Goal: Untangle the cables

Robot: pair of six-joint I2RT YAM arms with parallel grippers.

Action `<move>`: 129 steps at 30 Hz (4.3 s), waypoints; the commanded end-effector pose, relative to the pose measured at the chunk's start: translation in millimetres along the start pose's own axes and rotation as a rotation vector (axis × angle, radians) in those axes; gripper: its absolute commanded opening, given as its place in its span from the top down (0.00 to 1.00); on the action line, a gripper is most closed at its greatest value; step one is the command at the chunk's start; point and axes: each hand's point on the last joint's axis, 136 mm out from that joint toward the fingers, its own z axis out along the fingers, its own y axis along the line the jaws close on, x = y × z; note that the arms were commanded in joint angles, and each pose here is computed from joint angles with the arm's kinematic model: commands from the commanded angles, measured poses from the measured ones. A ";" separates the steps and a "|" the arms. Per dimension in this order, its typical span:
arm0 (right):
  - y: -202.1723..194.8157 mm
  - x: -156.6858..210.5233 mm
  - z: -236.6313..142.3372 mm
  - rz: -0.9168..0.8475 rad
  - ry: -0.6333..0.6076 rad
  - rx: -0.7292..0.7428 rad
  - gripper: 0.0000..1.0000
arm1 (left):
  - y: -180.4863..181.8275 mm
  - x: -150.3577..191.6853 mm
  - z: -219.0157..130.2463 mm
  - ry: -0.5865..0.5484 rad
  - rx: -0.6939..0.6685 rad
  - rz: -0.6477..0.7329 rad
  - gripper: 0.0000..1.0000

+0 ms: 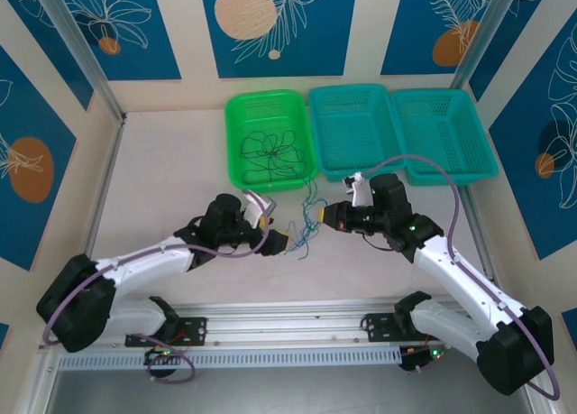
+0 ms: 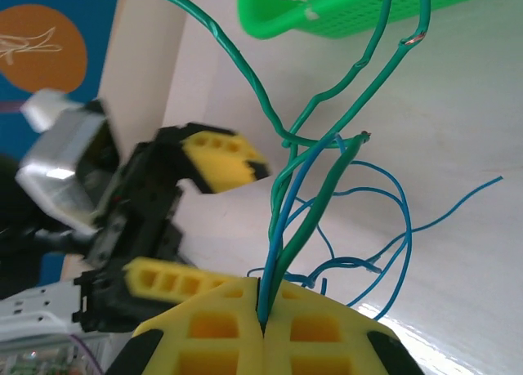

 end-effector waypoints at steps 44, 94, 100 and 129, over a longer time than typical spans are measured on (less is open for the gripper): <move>-175.2 -3.5 -145.5 0.797 -0.592 0.501 1.00 | 128.9 -13.0 -143.8 -0.450 -0.448 -0.551 1.00; -101.1 -45.0 -67.5 0.389 -0.284 0.355 1.00 | 39.5 -62.9 -146.6 -0.496 -0.196 -0.124 0.24; -98.7 -40.3 -68.8 0.578 -0.285 0.385 1.00 | -13.4 -36.1 -54.0 -0.282 -0.039 0.135 0.25; -85.6 -43.0 -69.6 0.935 -0.334 0.366 1.00 | -5.2 -10.4 128.8 -0.061 -0.174 0.392 1.00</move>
